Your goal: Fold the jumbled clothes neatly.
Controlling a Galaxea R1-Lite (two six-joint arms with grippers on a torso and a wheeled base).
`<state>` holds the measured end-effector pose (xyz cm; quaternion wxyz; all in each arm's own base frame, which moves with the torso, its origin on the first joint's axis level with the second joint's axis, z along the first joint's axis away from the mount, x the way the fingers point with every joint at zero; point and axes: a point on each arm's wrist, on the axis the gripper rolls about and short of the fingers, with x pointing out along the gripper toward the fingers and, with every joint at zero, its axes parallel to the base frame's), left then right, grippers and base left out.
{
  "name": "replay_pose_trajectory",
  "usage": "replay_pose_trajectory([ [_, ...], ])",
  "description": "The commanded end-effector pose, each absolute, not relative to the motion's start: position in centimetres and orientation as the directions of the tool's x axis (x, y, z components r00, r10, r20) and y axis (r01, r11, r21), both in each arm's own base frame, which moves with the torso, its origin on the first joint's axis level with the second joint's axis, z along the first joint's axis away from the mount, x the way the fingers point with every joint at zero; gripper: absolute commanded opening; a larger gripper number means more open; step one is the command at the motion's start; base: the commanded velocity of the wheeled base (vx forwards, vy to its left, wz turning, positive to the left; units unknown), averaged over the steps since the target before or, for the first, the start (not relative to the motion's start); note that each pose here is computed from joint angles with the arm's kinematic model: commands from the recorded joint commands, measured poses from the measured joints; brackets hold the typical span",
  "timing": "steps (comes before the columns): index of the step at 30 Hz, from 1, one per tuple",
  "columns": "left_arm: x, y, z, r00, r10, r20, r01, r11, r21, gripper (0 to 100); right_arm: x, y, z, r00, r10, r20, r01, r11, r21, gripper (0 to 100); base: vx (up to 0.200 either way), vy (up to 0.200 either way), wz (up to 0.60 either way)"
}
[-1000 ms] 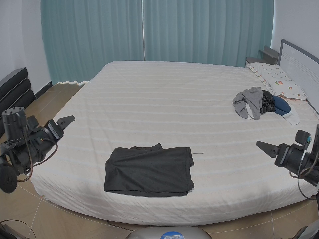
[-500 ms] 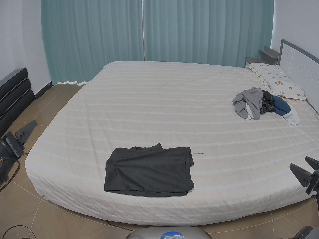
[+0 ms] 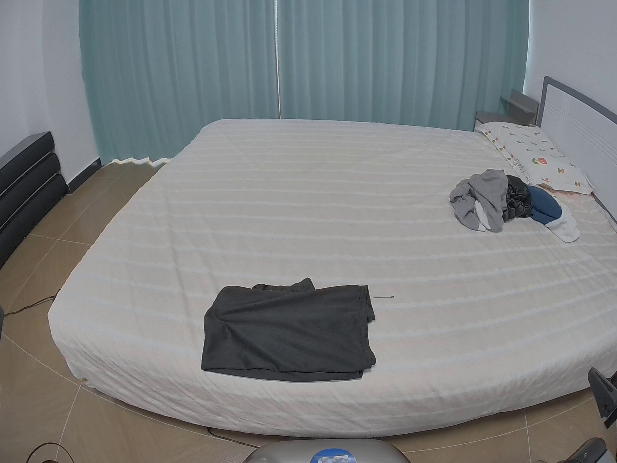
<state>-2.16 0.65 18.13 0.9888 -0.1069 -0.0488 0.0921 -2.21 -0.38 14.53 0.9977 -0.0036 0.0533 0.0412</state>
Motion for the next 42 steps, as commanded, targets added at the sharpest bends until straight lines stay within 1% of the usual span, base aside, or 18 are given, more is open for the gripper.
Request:
replay_pose_trajectory([
  [1, -6.1, 0.5, 16.3, 0.936, 0.265, 0.231, -0.229, 0.958, -0.17, 100, -4.2, -0.7, 14.0, 1.0, 0.002, -0.015, -0.002, 0.999, -0.043, 100, 0.0, 0.0, 0.0],
  [4, -6.3, 0.5, 15.7, 0.933, 0.262, 0.245, -0.235, 0.963, -0.134, 100, -4.1, -0.7, 14.0, 1.0, -0.023, -0.018, 0.022, 0.999, -0.044, 100, 0.0, 0.0, 0.0],
  [7, -5.6, 0.5, 14.7, 0.942, 0.262, 0.21, -0.24, 0.963, -0.126, 100, -4.0, -1.0, 13.7, 0.992, -0.119, -0.028, 0.118, 0.992, -0.042, 100, 0.0, 0.0, 0.0],
  [8, -5.6, 0.5, 14.6, 0.943, 0.262, 0.206, -0.24, 0.963, -0.125, 100, -4.0, -1.0, 13.6, 0.991, -0.13, -0.031, 0.129, 0.991, -0.043, 100, 0.0, 0.0, 0.0],
  [10, -5.0, 0.5, 13.9, 0.942, 0.264, 0.206, -0.242, 0.962, -0.124, 100, -3.7, -1.1, 12.8, 0.978, -0.2, -0.055, 0.197, 0.979, -0.05, 100, 0.0, 0.0, 0.0],
  [13, -4.3, 0.5, 13.1, 0.938, 0.259, 0.229, -0.237, 0.964, -0.118, 100, -3.6, -1.2, 12.6, 0.971, -0.234, -0.055, 0.232, 0.972, -0.041, 100, 0.0, 0.0, 0.0],
  [15, -4.1, 0.5, 12.9, 0.937, 0.256, 0.237, -0.234, 0.965, -0.118, 100, -3.6, -1.2, 12.8, 0.969, -0.242, -0.049, 0.24, 0.97, -0.046, 100, 0.0, 0.0, 0.0],
  [17, -3.6, 0.5, 12.1, 0.932, 0.247, 0.265, -0.229, 0.968, -0.098, 100, -4.2, -1.2, 13.9, 0.958, -0.286, -0.023, 0.283, 0.956, -0.081, 100, 0.0, 0.0, 0.0],
  [18, -3.6, 0.5, 12.1, 0.932, 0.247, 0.265, -0.229, 0.968, -0.098, 100, -4.2, -1.2, 13.9, 0.958, -0.286, -0.023, 0.283, 0.956, -0.081, 100, 0.0, 0.0, 0.0],
  [19, -3.3, 0.5, 11.6, 0.932, 0.228, 0.282, -0.218, 0.974, -0.067, 100, -4.7, -1.1, 14.5, 0.944, -0.33, -0.028, 0.324, 0.938, -0.123, 100, 0.0, 0.0, 0.0],
  [20, -3.3, 0.5, 11.6, 0.932, 0.228, 0.282, -0.218, 0.974, -0.067, 100, -4.7, -1.1, 14.5, 0.944, -0.33, -0.028, 0.324, 0.938, -0.123, 100, 0.0, 0.0, 0.0],
  [22, -2.9, 0.4, 10.9, 0.94, 0.175, 0.293, -0.175, 0.984, -0.028, 100, -5.5, -0.7, 15.0, 0.924, -0.38, -0.046, 0.371, 0.918, -0.14, 100, 0.0, 0.0, 0.0],
  [25, -2.7, 0.3, 10.5, 0.948, 0.146, 0.282, -0.15, 0.989, -0.011, 100, -5.8, -0.5, 14.3, 0.943, -0.328, -0.063, 0.317, 0.938, -0.144, 100, 0.0, 0.0, 0.0],
  [26, -2.7, 0.3, 10.5, 0.95, 0.137, 0.28, -0.14, 0.99, -0.011, 100, -6.3, -0.4, 13.2, 0.973, -0.228, -0.042, 0.221, 0.966, -0.132, 100, 0.0, 0.0, 0.0],
  [28, -2.7, 0.3, 10.5, 0.952, 0.131, 0.276, -0.135, 0.991, -0.007, 100, -5.8, -0.3, 12.2, 0.986, -0.157, -0.061, 0.15, 0.982, -0.115, 100, 0.0, 0.0, 0.0],
  [32, -2.6, 0.2, 10.3, 0.959, 0.112, 0.261, -0.114, 0.993, -0.004, 100, -4.9, -0.3, 11.9, 0.992, -0.127, -0.002, 0.127, 0.99, -0.055, 100, 0.0, 0.0, 0.0],
  [38, -2.4, 0.2, 9.4, 0.979, 0.104, 0.178, -0.106, 0.994, 0.001, 100, -2.3, -0.1, 8.8, 0.992, -0.043, 0.122, 0.051, 0.996, -0.067, 100, 0.0, 0.0, 0.0],
  [42, -2.3, 0.2, 8.9, 0.987, 0.101, 0.125, -0.102, 0.995, 0.005, 100, -2.3, -0.1, 8.7, 0.993, -0.031, 0.11, 0.036, 0.998, -0.047, 100, 0.0, 0.0, 0.0],
])
